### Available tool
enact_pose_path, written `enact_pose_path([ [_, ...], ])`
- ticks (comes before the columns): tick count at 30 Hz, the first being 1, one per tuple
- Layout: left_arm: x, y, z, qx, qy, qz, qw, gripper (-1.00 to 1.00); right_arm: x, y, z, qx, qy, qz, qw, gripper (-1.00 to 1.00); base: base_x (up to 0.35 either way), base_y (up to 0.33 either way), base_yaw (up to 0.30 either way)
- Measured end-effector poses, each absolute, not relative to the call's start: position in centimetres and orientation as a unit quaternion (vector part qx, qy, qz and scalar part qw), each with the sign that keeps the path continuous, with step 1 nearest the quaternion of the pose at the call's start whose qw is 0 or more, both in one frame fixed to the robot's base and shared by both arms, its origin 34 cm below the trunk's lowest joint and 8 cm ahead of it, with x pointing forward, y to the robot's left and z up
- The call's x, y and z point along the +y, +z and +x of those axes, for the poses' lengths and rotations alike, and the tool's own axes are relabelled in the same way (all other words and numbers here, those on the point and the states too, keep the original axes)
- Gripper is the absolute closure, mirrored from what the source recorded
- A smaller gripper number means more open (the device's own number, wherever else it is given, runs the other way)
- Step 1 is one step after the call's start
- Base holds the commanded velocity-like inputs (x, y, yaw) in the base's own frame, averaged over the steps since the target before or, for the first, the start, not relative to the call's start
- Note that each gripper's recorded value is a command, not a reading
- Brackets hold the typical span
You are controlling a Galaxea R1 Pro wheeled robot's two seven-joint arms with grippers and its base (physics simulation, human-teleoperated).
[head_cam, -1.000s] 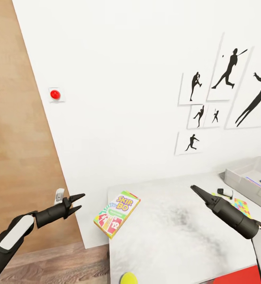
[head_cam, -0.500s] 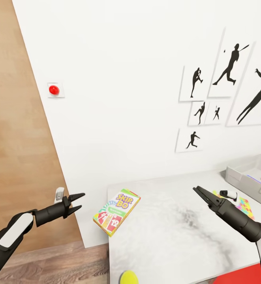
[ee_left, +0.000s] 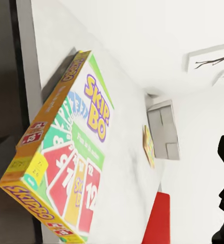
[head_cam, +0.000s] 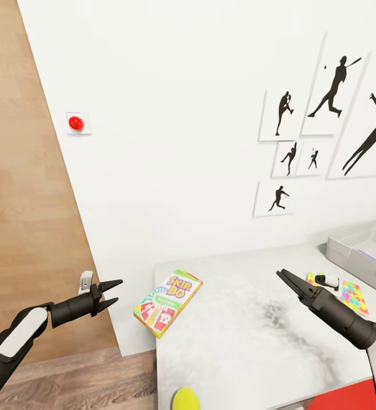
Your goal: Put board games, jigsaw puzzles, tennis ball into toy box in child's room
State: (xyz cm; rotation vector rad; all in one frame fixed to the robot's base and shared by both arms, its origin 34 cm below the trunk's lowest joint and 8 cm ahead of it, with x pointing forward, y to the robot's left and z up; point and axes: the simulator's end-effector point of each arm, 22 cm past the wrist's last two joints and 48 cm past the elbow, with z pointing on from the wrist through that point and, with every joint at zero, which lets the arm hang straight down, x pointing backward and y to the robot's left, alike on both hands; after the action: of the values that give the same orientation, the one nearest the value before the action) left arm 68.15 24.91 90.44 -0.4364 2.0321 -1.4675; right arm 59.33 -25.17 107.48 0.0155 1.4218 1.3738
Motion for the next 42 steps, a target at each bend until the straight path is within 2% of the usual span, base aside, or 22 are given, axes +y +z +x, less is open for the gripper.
enact_pose_path([
  [34,25.7,81.8,68.0,0.793,-0.508,-0.191,0.277,-1.0,-25.4,101.9,59.2,0.602,0.578,0.006,0.551,-1.0,0.0,0.0,0.0],
  [42,24.1,80.1,67.9,0.79,-0.515,-0.19,0.271,-1.0,-25.4,100.5,59.1,0.602,0.578,0.006,0.55,-1.0,0.0,0.0,0.0],
])
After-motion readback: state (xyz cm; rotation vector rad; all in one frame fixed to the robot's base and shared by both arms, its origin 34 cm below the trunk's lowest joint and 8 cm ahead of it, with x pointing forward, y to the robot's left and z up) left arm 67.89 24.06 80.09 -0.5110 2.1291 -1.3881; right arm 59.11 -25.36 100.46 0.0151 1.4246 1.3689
